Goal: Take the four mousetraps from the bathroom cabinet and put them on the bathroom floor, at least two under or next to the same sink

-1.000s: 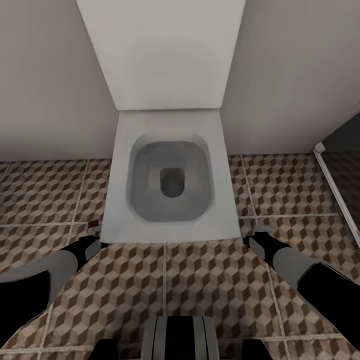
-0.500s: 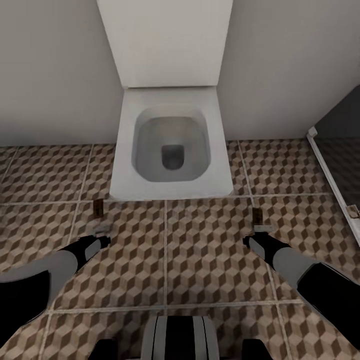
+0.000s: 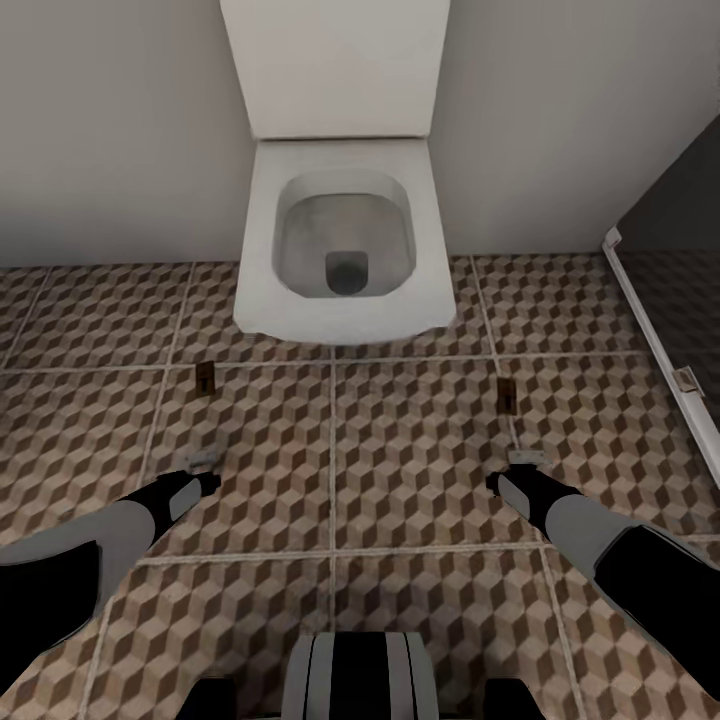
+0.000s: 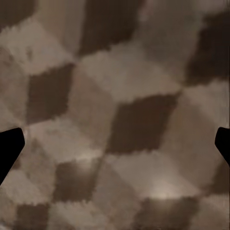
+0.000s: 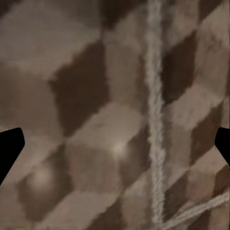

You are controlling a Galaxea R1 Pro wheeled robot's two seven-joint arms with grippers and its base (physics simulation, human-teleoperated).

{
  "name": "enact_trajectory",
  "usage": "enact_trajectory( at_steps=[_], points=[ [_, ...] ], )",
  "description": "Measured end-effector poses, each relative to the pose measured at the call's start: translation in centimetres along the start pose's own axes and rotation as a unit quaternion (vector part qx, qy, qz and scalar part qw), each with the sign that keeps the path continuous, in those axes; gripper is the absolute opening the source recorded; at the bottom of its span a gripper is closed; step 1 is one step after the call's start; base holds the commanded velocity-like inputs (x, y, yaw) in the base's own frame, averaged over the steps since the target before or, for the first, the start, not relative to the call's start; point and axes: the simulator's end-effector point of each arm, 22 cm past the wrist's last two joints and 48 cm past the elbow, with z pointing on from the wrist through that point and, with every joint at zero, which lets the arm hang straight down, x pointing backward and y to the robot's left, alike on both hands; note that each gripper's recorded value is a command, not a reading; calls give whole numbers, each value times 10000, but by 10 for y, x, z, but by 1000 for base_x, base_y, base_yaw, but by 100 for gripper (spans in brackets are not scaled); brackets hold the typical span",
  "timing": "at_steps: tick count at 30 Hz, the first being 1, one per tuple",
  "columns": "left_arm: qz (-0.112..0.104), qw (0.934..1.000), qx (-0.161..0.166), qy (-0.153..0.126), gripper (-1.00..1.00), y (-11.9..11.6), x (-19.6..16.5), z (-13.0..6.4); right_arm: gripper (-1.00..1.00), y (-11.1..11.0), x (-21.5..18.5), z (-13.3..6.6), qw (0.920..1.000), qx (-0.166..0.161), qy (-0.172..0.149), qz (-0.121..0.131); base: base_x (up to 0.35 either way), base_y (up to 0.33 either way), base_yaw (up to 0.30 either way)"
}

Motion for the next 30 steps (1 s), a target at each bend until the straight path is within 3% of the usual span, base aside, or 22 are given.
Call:
enact_trajectory(
  at_steps=[4, 30],
  points=[
    [-2, 10000, -1, -6, 100, 0, 0, 0, 100, 0, 0, 0, 10000, 0, -1, 1, -88, 0, 0],
    [-220, 9985, 113, -488, 100, 8, -54, -49, 100, -18, -50, -51, 9986, -18, -496, 193, -8, 0, 0]
  ],
)
